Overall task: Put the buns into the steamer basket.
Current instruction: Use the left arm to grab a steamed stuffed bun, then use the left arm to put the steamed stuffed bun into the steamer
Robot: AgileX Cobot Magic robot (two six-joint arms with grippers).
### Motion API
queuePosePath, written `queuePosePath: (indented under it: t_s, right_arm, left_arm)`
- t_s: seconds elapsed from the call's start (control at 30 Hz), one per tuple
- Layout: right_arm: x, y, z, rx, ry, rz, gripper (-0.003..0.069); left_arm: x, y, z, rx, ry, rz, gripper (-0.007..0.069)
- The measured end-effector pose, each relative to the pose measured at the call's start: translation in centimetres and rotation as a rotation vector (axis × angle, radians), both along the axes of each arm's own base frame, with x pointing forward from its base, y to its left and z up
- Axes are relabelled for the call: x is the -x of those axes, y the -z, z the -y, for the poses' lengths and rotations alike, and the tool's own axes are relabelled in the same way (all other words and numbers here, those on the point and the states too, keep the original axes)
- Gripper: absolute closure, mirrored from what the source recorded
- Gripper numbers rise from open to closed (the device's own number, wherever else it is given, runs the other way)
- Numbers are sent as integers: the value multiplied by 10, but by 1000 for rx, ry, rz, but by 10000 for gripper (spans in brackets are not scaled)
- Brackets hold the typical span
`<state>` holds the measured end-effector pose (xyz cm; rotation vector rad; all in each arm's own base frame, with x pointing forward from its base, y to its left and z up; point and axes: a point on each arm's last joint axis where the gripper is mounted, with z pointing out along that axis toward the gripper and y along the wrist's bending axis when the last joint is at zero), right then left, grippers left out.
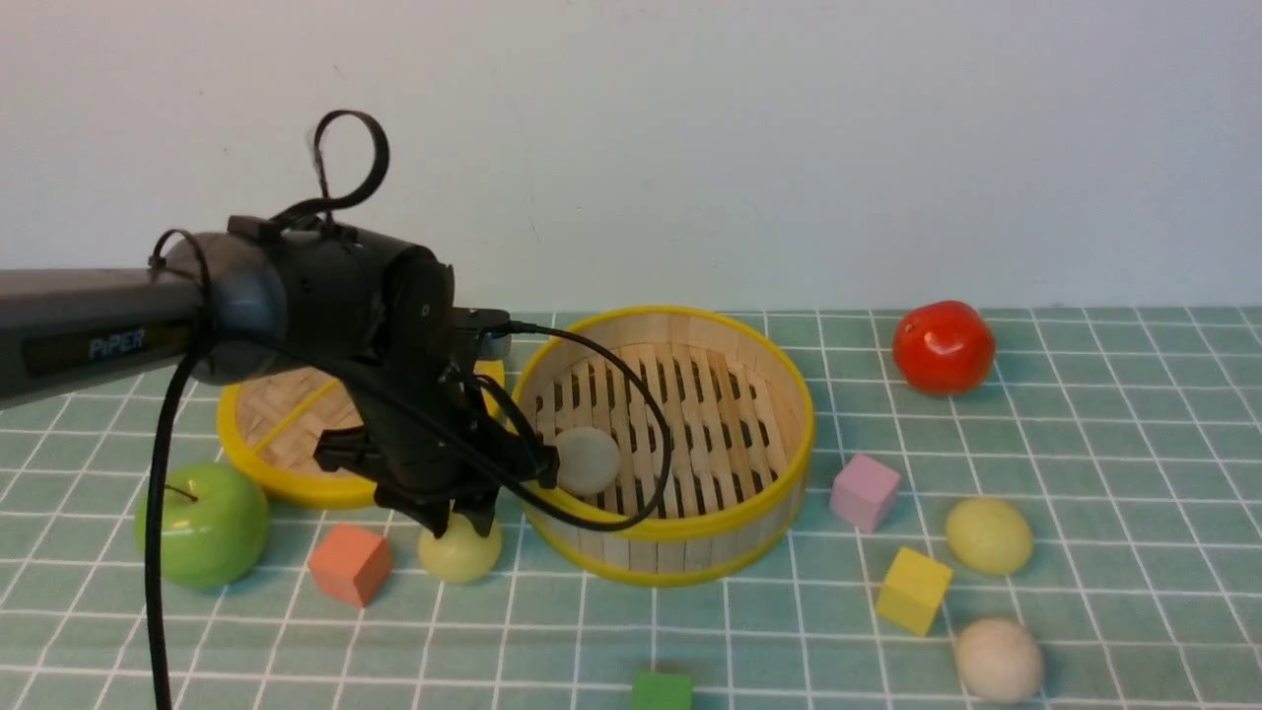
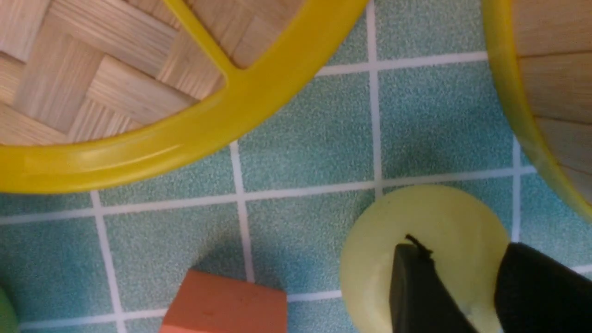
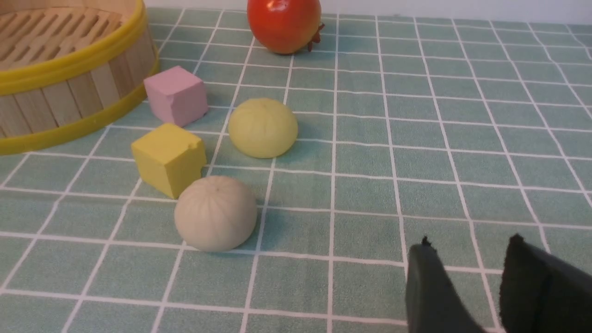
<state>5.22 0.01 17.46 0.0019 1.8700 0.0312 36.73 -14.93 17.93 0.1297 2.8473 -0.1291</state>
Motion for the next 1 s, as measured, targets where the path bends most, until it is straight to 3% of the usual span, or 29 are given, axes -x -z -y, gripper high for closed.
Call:
queuePosePath:
  t_s: [0.13, 0.17, 0.2, 0.27, 0.33, 0.47, 0.5, 0.6, 0.87, 1.0]
  right_arm:
    - [0, 0, 0, 0, 0, 0, 419]
    - [0, 0, 0, 0, 0, 0, 419]
    - [0, 0, 0, 0, 0, 0, 419]
    - [0, 0, 0, 0, 0, 0, 419]
    - [0, 0, 0, 0, 0, 0, 419]
    - [0, 0, 0, 0, 0, 0, 419]
    - [0, 0, 0, 0, 0, 0, 419]
    - [0, 0, 0, 0, 0, 0, 419]
    - [0, 0, 0, 0, 0, 0, 419]
    - [0, 0, 0, 0, 0, 0, 419]
  left_arm:
    - [0, -3, 0, -9, -1, -21, 550]
    - [0, -4, 0, -9, -1, -21, 550]
    - [0, -10, 0, -17, -1, -38, 610]
    - [-2, -25, 0, -22, 0, -40, 638]
    - [-2, -40, 0, -25, 0, -38, 638]
    - [-7, -118, 1, 22, -2, 112, 638]
    - [-7, -121, 1, 26, -2, 121, 638]
    - [-14, -159, 8, 132, 6, 259, 638]
    - [-44, -129, 33, 266, 77, 339, 638]
    - [-65, -89, 42, 273, 73, 329, 631]
